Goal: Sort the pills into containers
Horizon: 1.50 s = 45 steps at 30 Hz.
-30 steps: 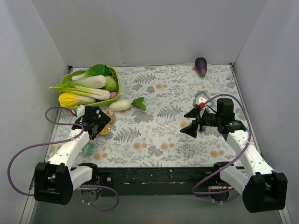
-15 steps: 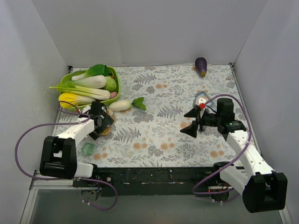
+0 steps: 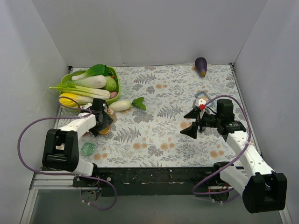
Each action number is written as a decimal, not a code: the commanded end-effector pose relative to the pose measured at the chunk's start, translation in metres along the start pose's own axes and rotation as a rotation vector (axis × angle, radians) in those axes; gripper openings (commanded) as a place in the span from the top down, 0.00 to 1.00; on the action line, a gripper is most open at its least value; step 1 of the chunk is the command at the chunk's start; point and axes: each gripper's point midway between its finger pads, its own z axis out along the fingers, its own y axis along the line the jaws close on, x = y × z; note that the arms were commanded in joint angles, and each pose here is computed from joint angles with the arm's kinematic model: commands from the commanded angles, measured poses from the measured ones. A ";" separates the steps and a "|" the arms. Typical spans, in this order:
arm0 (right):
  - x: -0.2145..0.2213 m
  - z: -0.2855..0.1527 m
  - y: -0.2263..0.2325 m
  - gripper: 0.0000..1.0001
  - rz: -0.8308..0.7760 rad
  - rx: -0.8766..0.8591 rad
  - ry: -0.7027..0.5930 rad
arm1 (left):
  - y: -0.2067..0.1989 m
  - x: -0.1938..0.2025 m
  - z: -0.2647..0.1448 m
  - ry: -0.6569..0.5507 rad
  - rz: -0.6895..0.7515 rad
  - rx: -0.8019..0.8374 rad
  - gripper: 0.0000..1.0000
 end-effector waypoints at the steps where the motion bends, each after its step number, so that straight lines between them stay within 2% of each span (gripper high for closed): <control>1: -0.009 -0.001 0.005 0.02 -0.054 -0.023 -0.029 | 0.008 0.023 -0.007 0.084 0.019 0.024 0.51; 5: -0.010 -0.001 0.006 0.02 -0.060 -0.027 -0.031 | -0.009 0.060 -0.027 0.186 0.052 0.130 0.60; 6: -0.010 -0.001 0.006 0.02 -0.063 -0.026 -0.030 | -0.018 0.079 -0.036 0.210 0.101 0.168 0.60; 10: -0.008 -0.002 0.005 0.02 -0.078 -0.017 -0.023 | -0.053 0.137 -0.073 0.294 0.112 0.276 0.61; 13: -0.007 -0.002 0.005 0.02 -0.075 -0.017 -0.020 | -0.087 0.168 -0.094 0.296 0.174 0.341 0.59; 16: -0.006 -0.002 0.004 0.02 -0.075 -0.016 -0.018 | -0.118 0.196 -0.096 0.266 0.267 0.331 0.55; 18: -0.005 -0.001 0.004 0.02 -0.077 -0.016 -0.016 | -0.137 0.222 -0.087 0.243 0.357 0.292 0.52; 21: -0.003 -0.002 0.003 0.02 -0.082 -0.007 -0.011 | -0.139 0.242 -0.077 0.193 0.461 0.191 0.46; 22: -0.003 -0.002 0.003 0.02 -0.082 -0.003 -0.009 | -0.150 0.245 -0.068 0.155 0.477 0.166 0.42; 24: -0.002 -0.002 0.002 0.02 -0.084 -0.001 -0.008 | -0.149 0.253 -0.063 0.157 0.517 0.148 0.38; 26: -0.002 -0.002 0.002 0.02 -0.081 0.000 -0.007 | -0.155 0.257 -0.063 0.163 0.530 0.165 0.23; 28: -0.002 -0.002 0.002 0.02 -0.081 -0.002 -0.007 | -0.159 0.254 -0.071 0.159 0.550 0.198 0.16; 30: -0.001 -0.002 0.002 0.02 -0.079 -0.006 -0.007 | -0.156 0.250 -0.075 0.152 0.567 0.212 0.03; 34: 0.000 -0.002 0.003 0.02 -0.079 -0.014 -0.003 | -0.154 0.243 -0.093 0.153 0.643 0.308 0.02; 37: 0.001 -0.002 0.003 0.02 -0.082 -0.013 0.000 | -0.154 0.242 -0.116 0.171 0.750 0.477 0.02; 38: 0.002 -0.002 0.003 0.02 -0.087 -0.014 0.002 | -0.155 0.239 -0.124 0.152 0.870 0.557 0.02; 40: 0.002 -0.003 0.004 0.02 -0.091 -0.017 0.002 | -0.155 0.235 -0.146 0.130 0.977 0.699 0.02; 41: 0.002 -0.003 0.004 0.02 -0.097 -0.020 0.002 | -0.154 0.230 -0.148 0.082 1.117 0.757 0.02; 42: 0.002 -0.002 0.005 0.02 -0.096 -0.023 0.001 | -0.153 0.231 -0.156 0.083 1.177 0.816 0.02; 45: 0.003 -0.003 0.005 0.02 -0.097 -0.028 0.002 | -0.153 0.230 -0.156 0.029 1.407 0.884 0.02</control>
